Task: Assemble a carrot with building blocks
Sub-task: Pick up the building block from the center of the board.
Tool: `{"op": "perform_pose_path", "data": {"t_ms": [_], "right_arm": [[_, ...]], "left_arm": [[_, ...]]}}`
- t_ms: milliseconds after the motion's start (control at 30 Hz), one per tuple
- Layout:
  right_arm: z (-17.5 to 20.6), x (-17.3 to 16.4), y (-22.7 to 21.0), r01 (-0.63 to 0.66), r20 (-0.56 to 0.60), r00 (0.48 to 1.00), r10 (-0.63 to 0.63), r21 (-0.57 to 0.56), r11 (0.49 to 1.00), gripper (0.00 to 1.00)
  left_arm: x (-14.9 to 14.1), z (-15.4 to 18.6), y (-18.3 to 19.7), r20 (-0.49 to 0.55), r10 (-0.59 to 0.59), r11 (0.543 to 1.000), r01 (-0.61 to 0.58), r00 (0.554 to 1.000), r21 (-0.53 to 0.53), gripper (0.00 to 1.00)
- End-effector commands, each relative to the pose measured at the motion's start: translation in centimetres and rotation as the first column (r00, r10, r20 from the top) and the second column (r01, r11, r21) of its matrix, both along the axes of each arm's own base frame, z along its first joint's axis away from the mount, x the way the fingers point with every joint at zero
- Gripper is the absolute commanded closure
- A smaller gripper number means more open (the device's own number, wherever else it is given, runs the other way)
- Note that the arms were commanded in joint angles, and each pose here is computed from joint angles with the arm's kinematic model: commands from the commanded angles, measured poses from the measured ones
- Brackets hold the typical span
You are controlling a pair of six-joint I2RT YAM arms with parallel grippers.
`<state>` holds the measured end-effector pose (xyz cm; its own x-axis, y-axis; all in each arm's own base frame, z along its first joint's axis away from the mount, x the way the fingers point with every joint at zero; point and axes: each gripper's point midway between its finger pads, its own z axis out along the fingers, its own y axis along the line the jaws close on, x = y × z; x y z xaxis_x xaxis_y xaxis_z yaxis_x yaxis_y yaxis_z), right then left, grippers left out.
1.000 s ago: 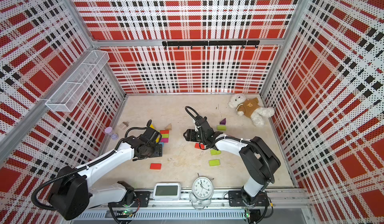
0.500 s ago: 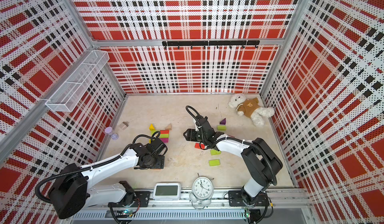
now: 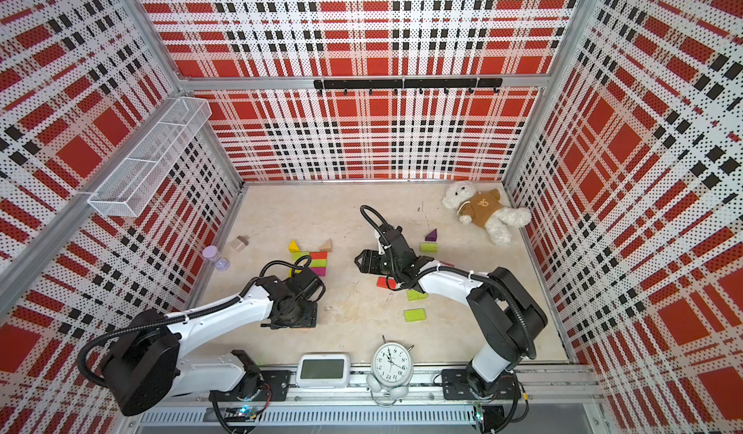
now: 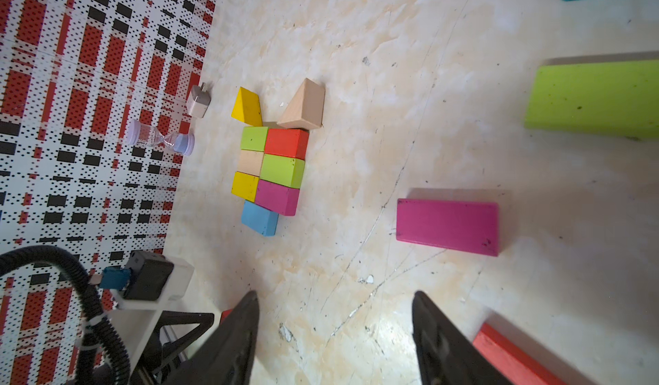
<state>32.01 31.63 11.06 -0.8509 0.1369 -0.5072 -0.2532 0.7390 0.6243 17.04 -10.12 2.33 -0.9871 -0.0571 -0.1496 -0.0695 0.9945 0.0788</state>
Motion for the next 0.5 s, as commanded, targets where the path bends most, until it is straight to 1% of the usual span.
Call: {"op": "perform_pose_path", "data": {"t_ms": [0, 467], "right_arm": [[1.42, 0.34, 0.14, 0.008, 0.038, 0.999, -0.01, 0.044, 0.999, 0.3], [1.1, 0.28, 0.09, 0.011, 0.033, 0.999, -0.012, 0.043, 0.999, 0.3]], "left_arm": [[0.54, 0.29, -0.27, 0.001, 0.008, 1.0, -0.008, 1.0, -0.006, 0.22], [0.42, -0.66, -0.95, -0.051, -0.003, 1.0, 0.002, 0.999, -0.024, 0.31]]}}
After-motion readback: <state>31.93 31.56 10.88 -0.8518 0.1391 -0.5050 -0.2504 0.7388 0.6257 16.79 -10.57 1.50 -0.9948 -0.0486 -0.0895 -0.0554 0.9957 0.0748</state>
